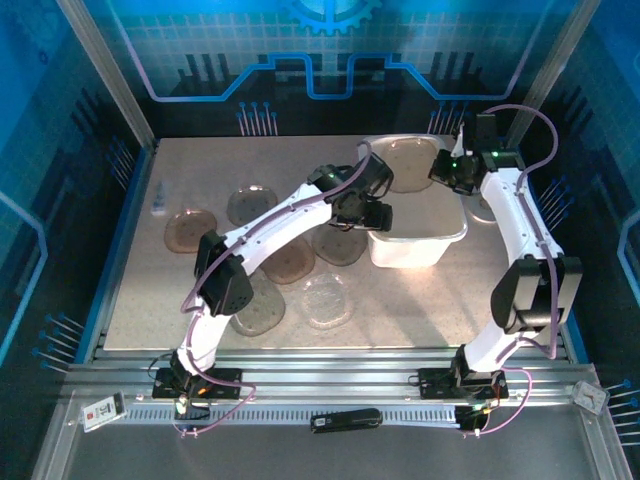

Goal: Place the plates into the plastic bin on the countertop

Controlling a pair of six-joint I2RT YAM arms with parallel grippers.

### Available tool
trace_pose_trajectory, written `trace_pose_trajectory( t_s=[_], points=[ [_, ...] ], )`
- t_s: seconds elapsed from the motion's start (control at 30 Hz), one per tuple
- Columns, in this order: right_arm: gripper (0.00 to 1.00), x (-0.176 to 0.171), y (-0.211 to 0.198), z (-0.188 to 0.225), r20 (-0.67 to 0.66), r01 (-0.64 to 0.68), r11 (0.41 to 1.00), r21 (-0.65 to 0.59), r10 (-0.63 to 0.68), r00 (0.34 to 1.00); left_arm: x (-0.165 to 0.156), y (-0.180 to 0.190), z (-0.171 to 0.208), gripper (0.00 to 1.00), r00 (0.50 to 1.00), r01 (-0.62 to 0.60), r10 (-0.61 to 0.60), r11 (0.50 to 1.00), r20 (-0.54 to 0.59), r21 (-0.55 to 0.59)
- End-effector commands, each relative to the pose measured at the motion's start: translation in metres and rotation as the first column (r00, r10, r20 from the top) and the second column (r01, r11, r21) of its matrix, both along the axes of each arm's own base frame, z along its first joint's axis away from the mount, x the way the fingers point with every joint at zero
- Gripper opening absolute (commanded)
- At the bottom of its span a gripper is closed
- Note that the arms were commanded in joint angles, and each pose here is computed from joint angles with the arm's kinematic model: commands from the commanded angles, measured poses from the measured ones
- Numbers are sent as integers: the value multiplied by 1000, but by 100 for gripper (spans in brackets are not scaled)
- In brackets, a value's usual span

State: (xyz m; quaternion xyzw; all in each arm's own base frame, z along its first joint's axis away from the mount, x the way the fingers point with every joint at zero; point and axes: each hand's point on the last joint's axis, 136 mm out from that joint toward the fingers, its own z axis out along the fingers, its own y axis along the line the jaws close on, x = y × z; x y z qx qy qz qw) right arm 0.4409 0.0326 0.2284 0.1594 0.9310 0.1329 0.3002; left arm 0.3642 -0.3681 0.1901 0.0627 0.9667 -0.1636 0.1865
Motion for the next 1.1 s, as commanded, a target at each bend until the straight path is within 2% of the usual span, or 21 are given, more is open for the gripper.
trace_pose_trajectory(
  t_s=[0.0,0.23,0.57,0.77,1.07],
  points=[
    [0,1,2,-1,-38,22,1000,-12,-22,999,15,24,54,73,993,11,-6,999,115,-44],
    [0,15,15,-13,-93,0,998,-62,-6,996,55,69,81,74,980,-2,17,997,200,-77],
    [0,35,22,-43,-165,-71,990,-122,50,985,101,129,71,74,974,-40,50,998,222,-50],
    [0,47,34,-65,-226,-145,980,-134,113,968,109,134,60,74,975,-24,28,1000,220,-18],
    [0,58,40,-89,-259,-183,972,-147,141,955,117,130,37,74,983,-20,19,1000,182,3]
  ],
)
